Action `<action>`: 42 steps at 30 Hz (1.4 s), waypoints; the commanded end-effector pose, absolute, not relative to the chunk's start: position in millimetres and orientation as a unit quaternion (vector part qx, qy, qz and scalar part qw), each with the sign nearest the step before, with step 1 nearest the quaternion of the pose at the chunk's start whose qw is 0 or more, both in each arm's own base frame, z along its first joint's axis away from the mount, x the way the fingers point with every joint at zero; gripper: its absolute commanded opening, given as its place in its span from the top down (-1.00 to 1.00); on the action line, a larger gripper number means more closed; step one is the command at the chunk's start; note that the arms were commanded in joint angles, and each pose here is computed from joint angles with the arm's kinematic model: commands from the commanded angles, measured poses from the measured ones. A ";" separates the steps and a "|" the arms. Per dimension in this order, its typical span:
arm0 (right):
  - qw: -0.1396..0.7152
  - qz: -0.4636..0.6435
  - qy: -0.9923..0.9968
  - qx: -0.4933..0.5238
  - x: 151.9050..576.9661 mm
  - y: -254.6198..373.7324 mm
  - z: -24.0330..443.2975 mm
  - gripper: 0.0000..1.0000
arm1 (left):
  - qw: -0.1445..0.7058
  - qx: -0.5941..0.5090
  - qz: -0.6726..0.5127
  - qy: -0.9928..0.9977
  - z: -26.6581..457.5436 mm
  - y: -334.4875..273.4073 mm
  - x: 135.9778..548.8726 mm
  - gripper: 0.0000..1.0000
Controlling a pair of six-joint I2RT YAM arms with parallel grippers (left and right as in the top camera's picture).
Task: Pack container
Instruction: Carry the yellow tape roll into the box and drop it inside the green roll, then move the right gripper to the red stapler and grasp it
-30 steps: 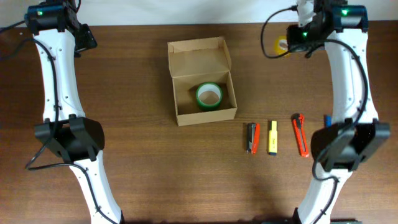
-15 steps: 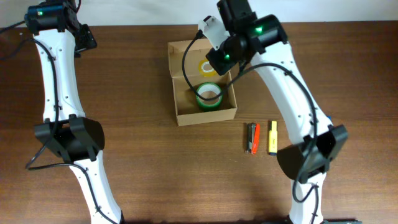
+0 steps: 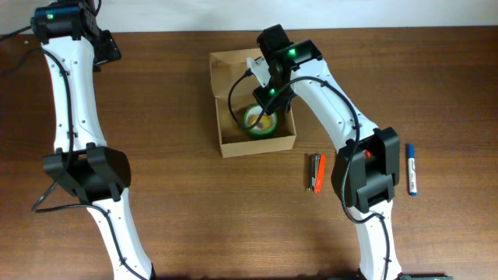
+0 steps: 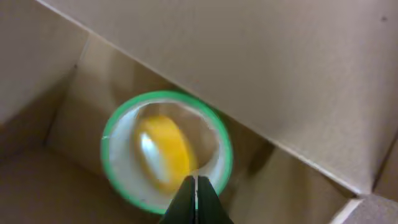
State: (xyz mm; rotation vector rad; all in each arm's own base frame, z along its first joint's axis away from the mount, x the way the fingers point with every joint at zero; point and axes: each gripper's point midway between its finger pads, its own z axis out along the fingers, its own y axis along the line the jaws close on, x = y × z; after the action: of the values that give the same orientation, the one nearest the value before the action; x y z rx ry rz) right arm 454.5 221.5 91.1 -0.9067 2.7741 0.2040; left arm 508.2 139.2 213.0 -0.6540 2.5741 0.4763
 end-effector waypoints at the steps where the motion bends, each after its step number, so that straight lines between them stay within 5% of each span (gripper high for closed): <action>1: 0.103 0.075 0.944 -0.305 451.9 224.9 86.1 0.93 | 0.231 -0.233 0.173 0.929 227.2 140.3 503.8 -0.99; 7: 0.099 0.071 0.945 -0.304 448.8 221.3 79.4 0.93 | 0.231 -0.233 0.173 0.929 227.2 140.3 503.8 -0.99; 14: 0.204 0.044 0.942 -0.263 452.7 196.0 181.6 0.86 | 0.231 -0.233 0.173 0.929 227.2 140.3 503.8 -0.99; 16: 0.246 0.008 0.945 -0.215 451.5 154.2 218.8 0.53 | 0.231 -0.233 0.173 0.929 227.2 140.3 503.8 -0.99; 18: 0.279 -0.016 0.948 -0.150 442.1 93.4 246.9 -0.04 | 0.231 -0.233 0.173 0.929 227.2 140.3 503.8 -0.99; 24: 0.269 -0.082 0.957 0.065 376.3 -94.2 238.2 -0.82 | 0.231 -0.233 0.173 0.929 227.2 140.3 503.8 -0.99; 27: 0.219 -0.069 0.961 0.155 340.0 -156.6 178.4 -0.78 | 0.231 -0.232 0.173 0.929 227.2 140.3 503.8 -0.99; 32: 0.181 -0.043 0.968 0.172 319.3 -155.1 140.6 -0.71 | 0.231 -0.233 0.173 0.929 227.2 140.3 503.8 -0.99; 37: 0.156 -0.025 0.977 0.143 301.3 -122.8 130.9 -0.70 | 0.231 -0.233 0.173 0.929 227.2 140.3 503.8 -0.99; 42: 0.150 0.024 0.982 0.114 286.6 -25.3 124.1 -0.72 | 0.231 -0.232 0.173 0.929 227.2 140.3 503.8 -0.99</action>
State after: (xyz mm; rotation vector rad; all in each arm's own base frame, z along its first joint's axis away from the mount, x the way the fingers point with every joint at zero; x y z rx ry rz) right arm 294.0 -42.9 136.1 0.2346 2.7843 0.0216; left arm 508.3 139.2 213.1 -0.6540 2.5737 0.4762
